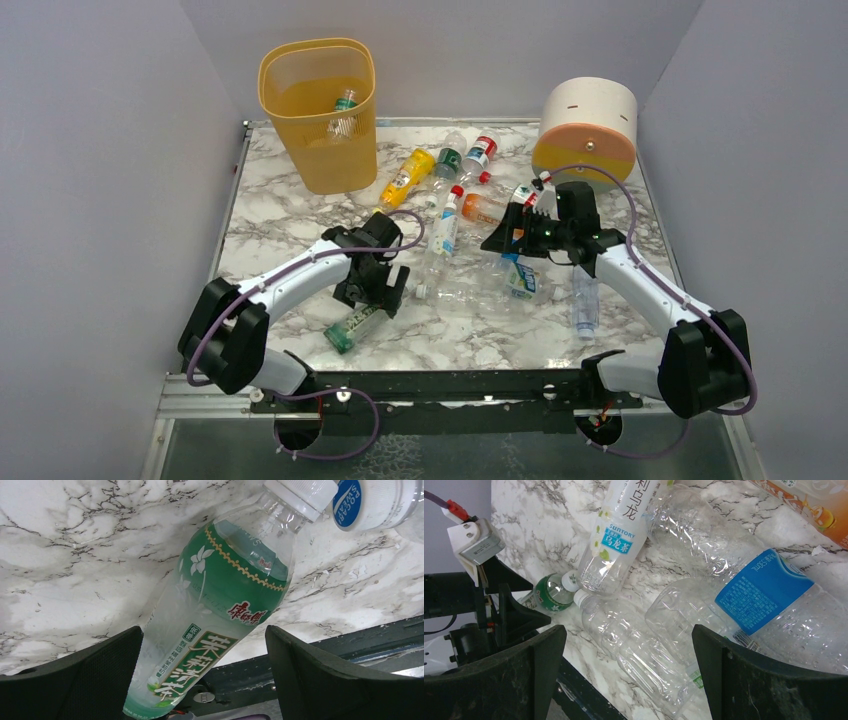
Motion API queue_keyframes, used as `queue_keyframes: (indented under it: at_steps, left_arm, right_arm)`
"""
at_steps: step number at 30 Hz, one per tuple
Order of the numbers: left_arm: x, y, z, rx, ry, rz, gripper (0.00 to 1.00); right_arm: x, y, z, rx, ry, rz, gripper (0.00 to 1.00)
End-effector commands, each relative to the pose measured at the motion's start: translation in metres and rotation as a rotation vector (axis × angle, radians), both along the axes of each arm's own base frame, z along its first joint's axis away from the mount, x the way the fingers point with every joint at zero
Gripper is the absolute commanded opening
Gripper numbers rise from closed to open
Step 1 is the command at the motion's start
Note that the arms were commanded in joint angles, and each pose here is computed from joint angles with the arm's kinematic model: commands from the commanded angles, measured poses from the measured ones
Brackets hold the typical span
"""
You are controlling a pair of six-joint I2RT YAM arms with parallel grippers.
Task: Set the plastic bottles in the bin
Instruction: Pick up the plastic bottle at the center of the board.
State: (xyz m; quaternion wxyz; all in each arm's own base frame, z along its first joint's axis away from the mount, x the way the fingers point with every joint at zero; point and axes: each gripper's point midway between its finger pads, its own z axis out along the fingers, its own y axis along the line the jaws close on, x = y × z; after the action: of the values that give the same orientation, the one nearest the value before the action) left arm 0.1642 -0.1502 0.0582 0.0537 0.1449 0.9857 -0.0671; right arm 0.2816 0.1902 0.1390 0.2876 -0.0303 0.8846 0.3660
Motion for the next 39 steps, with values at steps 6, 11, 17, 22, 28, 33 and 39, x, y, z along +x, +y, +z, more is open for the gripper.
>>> queue_keyframes:
  at_steps: [6, 11, 17, 22, 28, 33, 39]
  left_arm:
    - [0.018, -0.006, 0.000, 0.042, -0.055, -0.004, 0.99]
    - [0.022, -0.009, -0.002, 0.047, -0.054, -0.014, 0.98]
    - [0.026, -0.011, -0.007, 0.056, -0.057, -0.015, 0.94]
    - [0.030, -0.012, -0.013, 0.069, -0.058, -0.013, 0.91]
    - [0.036, -0.015, -0.017, 0.079, -0.059, -0.015, 0.86]
    - [0.036, -0.014, -0.018, 0.083, -0.059, -0.016, 0.77]
    - [0.043, -0.018, -0.010, 0.066, -0.087, -0.016, 0.63]
  right_arm:
    - [0.001, 0.006, 0.007, 0.023, -0.034, 0.034, 1.00]
    - [0.000, 0.006, 0.006, 0.021, -0.034, 0.034, 1.00]
    - [-0.001, 0.006, 0.006, 0.026, -0.028, 0.037, 1.00]
    - [-0.001, 0.007, 0.007, 0.029, -0.028, 0.038, 1.00]
    - [-0.001, 0.005, 0.008, 0.025, -0.032, 0.034, 1.00]
    - [-0.002, 0.005, 0.009, 0.021, -0.033, 0.033, 1.00]
    - [-0.004, 0.004, 0.010, 0.022, -0.036, 0.030, 1.00]
